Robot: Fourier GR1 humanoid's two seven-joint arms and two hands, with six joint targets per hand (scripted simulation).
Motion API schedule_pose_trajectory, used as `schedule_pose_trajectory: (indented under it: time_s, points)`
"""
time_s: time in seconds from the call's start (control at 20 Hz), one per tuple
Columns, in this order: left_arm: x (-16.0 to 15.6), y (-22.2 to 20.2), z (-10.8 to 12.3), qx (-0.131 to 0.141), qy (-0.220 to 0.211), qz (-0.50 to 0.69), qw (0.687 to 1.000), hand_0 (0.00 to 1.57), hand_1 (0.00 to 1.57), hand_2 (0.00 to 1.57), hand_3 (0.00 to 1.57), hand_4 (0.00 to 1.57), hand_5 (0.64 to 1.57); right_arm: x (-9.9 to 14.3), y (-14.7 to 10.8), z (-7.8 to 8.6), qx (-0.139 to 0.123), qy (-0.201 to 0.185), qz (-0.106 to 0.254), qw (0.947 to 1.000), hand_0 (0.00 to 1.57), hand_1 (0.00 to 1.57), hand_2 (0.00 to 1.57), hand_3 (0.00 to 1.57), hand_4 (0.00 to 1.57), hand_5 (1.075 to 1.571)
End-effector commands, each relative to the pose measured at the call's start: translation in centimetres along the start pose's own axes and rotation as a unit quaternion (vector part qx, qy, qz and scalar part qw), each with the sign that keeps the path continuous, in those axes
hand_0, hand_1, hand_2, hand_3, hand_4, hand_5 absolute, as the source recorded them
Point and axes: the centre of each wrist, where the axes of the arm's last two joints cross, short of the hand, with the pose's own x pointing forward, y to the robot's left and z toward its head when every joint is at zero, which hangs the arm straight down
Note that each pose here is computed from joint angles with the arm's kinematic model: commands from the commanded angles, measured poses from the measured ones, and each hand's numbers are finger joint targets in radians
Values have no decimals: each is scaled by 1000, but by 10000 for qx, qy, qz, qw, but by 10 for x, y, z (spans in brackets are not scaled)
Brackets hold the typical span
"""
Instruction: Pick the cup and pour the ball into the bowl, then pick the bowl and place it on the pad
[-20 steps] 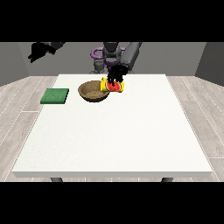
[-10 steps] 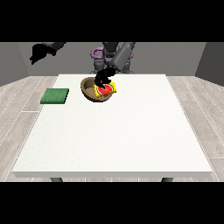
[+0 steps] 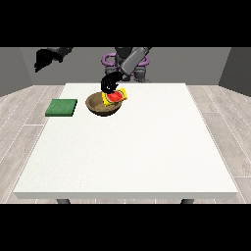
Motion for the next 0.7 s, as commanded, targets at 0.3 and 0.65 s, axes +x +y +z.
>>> schedule_pose_trajectory:
  time_s: [0.3,0.65]
  points:
    - [6,49,-22,239,-331,270,9988,1534,1534,1571,1571,1509,1188,27,-51,-8,525,-113,601,9967,0,0,357,650,579,1564]
    - [-28,76,-36,900,259,1987,9756,1451,1451,1571,1571,1335,1389,9,-77,11,-130,333,857,9957,0,0,365,635,562,1564]
